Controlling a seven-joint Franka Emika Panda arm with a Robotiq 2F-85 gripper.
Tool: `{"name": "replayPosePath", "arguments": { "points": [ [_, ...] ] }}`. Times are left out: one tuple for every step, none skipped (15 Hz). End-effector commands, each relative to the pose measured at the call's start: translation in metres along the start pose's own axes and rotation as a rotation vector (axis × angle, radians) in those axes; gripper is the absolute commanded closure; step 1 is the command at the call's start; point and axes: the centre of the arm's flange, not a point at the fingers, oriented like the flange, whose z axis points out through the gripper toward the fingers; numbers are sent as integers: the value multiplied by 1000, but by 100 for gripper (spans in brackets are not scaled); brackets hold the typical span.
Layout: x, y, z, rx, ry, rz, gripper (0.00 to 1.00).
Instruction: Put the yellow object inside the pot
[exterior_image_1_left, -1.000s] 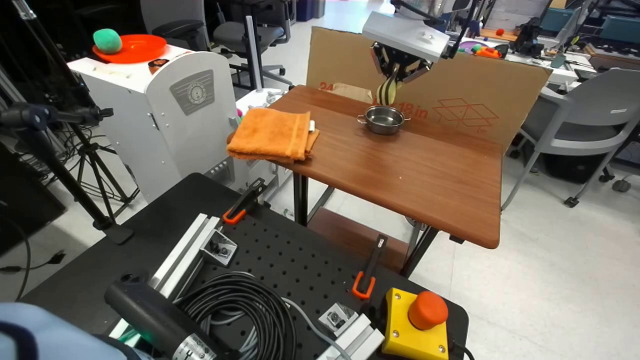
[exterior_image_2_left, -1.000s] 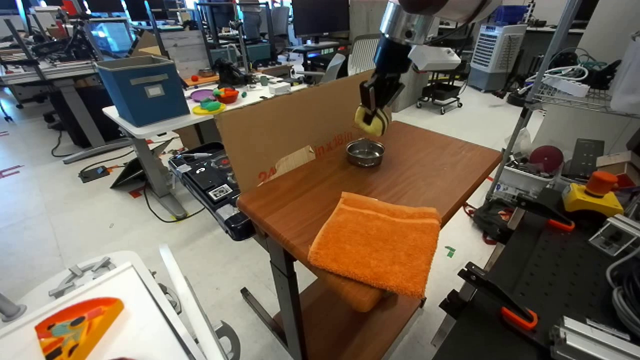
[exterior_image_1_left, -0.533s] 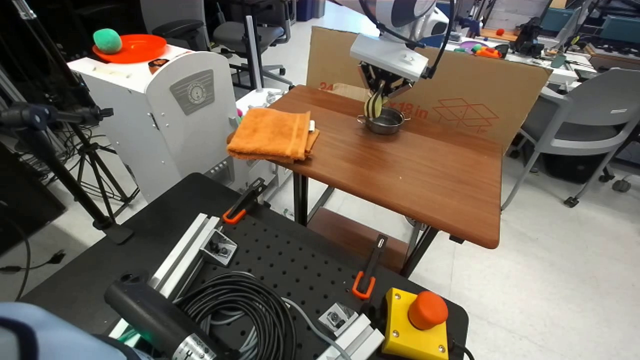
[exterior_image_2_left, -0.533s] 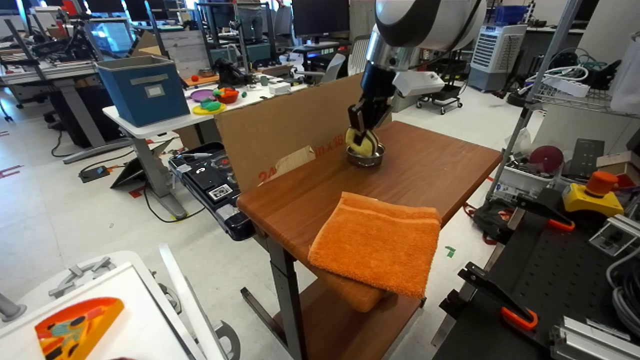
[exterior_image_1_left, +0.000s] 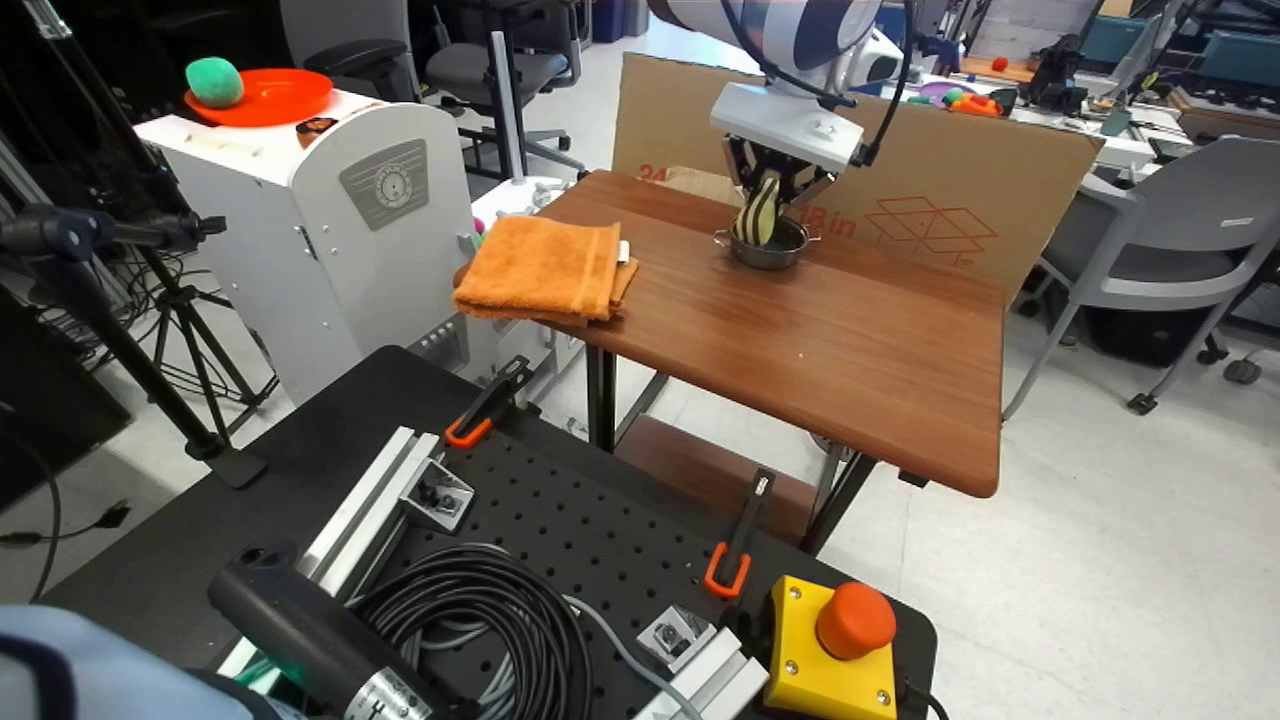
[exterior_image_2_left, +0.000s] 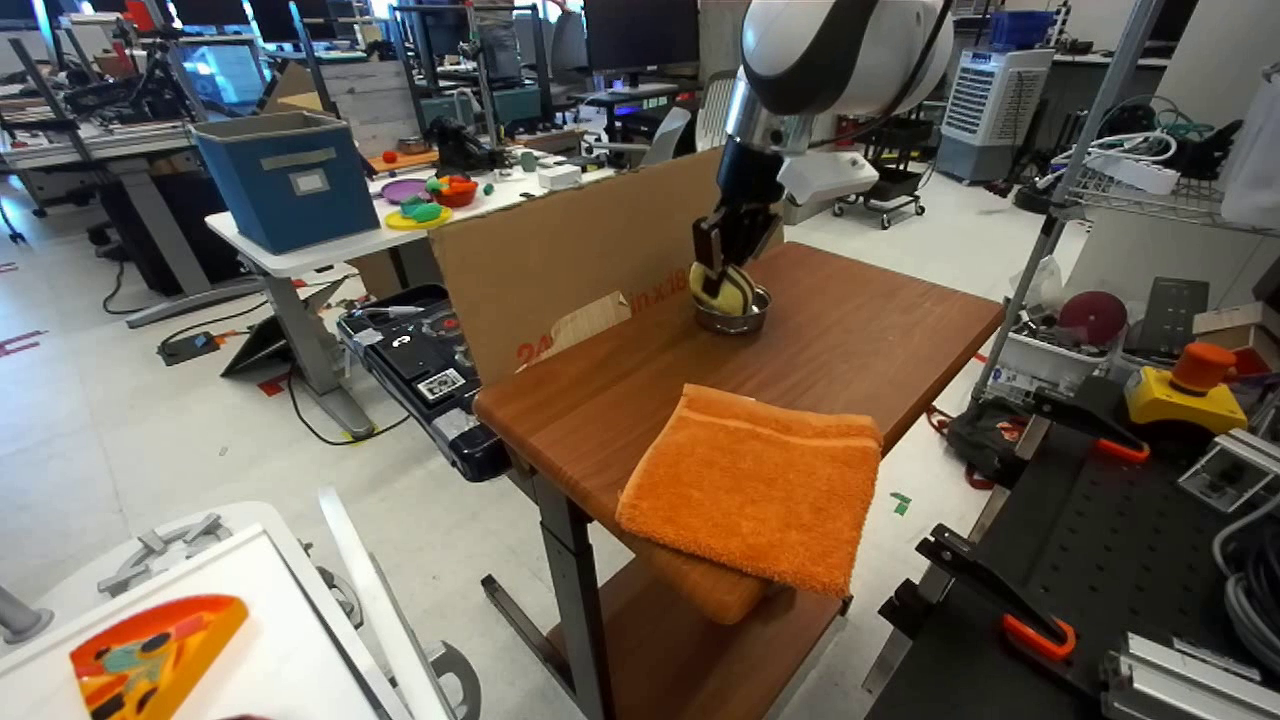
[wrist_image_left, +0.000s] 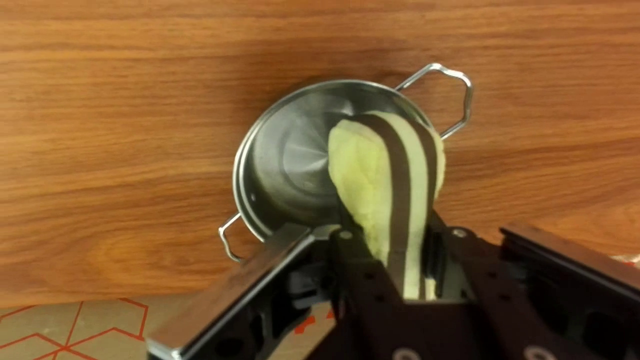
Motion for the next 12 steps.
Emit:
{"name": "replayPosePath", "arguments": {
  "points": [
    [1,4,6,-49,-43,6,40],
    [-2,4,4,-57,-51,7,34],
    [-5,4,-2,-61,-56,12,25],
    [-7,3,-7,-67,-58,25,19],
    [-9,2,-14,-67,-63,40,11],
    [-13,1,-26,-65,-65,83,4],
    [-6,8,0,-46,-48,45,1],
    [-5,7,-4,-46,-46,51,14],
    [-5,7,-4,-46,-46,50,7],
    [-5,7,-2,-46,-49,51,1],
    [-6,7,0,-46,-52,51,0],
    [-6,8,1,-46,-53,51,0]
  ]
}}
